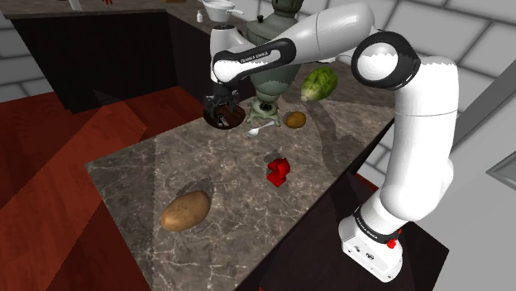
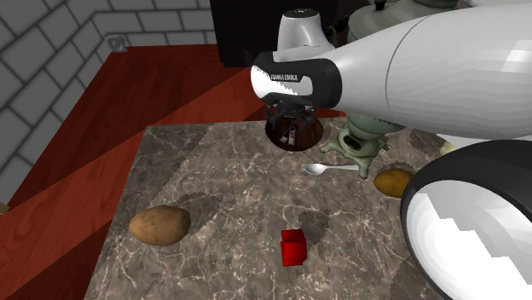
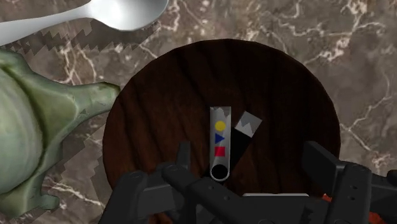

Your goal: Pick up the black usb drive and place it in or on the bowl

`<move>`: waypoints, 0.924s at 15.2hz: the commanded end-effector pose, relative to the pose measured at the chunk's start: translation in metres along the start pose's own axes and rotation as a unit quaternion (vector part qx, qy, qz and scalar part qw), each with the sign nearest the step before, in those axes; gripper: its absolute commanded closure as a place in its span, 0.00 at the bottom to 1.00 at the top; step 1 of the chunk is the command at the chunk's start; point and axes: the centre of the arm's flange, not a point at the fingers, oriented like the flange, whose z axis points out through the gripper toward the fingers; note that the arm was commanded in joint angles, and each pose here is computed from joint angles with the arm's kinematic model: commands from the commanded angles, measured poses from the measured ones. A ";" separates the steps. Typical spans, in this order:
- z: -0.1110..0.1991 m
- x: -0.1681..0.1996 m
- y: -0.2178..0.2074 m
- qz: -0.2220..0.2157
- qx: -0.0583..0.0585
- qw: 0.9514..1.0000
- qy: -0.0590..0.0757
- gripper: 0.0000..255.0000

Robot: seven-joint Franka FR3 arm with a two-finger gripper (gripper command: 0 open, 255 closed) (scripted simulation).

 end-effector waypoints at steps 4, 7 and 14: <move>-0.026 0.000 0.000 0.000 0.000 1.000 0.000 0.00; -0.050 0.000 0.000 0.000 0.000 1.000 0.000 0.00; -0.050 0.000 0.000 0.000 0.000 1.000 0.000 0.00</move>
